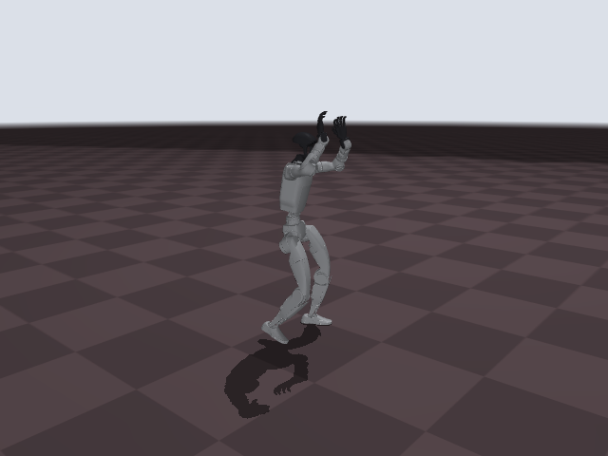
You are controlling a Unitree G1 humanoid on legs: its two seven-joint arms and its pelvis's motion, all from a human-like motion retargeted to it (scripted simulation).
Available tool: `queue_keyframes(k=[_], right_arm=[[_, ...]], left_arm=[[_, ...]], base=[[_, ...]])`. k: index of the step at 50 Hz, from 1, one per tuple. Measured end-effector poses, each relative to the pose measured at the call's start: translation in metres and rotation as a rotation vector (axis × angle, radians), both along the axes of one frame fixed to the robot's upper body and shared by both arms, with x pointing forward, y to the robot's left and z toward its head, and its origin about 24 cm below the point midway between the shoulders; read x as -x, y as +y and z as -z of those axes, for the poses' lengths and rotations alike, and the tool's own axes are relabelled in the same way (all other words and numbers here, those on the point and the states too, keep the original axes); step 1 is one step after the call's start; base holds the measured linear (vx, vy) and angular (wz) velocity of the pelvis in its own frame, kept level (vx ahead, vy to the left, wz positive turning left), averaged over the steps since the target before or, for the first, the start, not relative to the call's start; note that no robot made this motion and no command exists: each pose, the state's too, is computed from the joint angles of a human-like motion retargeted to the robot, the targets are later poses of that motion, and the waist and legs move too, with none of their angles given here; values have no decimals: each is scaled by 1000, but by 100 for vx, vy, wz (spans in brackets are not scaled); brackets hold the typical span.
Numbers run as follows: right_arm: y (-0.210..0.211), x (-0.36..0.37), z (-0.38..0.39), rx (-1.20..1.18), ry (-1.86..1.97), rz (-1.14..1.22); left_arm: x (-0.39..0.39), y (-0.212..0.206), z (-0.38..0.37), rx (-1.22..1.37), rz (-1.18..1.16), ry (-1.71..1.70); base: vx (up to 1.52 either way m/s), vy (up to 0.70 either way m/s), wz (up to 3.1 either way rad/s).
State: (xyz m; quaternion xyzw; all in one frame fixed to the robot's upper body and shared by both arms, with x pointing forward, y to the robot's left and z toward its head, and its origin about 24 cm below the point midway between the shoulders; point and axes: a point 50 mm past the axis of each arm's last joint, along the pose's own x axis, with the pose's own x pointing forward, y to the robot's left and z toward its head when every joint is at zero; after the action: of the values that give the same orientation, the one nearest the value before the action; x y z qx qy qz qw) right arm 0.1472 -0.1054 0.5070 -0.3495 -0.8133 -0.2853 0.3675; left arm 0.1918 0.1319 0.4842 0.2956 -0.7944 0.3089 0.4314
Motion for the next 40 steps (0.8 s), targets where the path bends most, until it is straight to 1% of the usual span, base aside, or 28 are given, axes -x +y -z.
queue_keyframes(k=[3, 5, 10, 13, 20, 26, 40], right_arm=[[-15, -21, 86, 59, 75, -20], [-26, -30, 134, 61, 200, -39], [-45, -49, 223, -60, 612, -129], [-54, -51, 254, -146, 754, -141], [-76, -46, 283, -342, 798, -49], [-84, -48, 287, -479, 757, -39], [-62, -47, 283, -437, 774, -216]], left_arm=[[-24, 31, 81, 117, 133, 169], [-34, 44, 127, 222, 226, 306], [-42, 45, 202, 431, 402, 548], [-32, 41, 225, 429, 429, 603], [-13, 38, 244, 340, 364, 654], [-11, 34, 246, 312, 345, 668], [-15, 28, 248, 346, 315, 626]], base=[[26, 29, 20], [21, 19, 1], [14, 14, -14], [7, 11, 14], [1, 4, 5], [4, 1, -30], [7, -1, -21]])
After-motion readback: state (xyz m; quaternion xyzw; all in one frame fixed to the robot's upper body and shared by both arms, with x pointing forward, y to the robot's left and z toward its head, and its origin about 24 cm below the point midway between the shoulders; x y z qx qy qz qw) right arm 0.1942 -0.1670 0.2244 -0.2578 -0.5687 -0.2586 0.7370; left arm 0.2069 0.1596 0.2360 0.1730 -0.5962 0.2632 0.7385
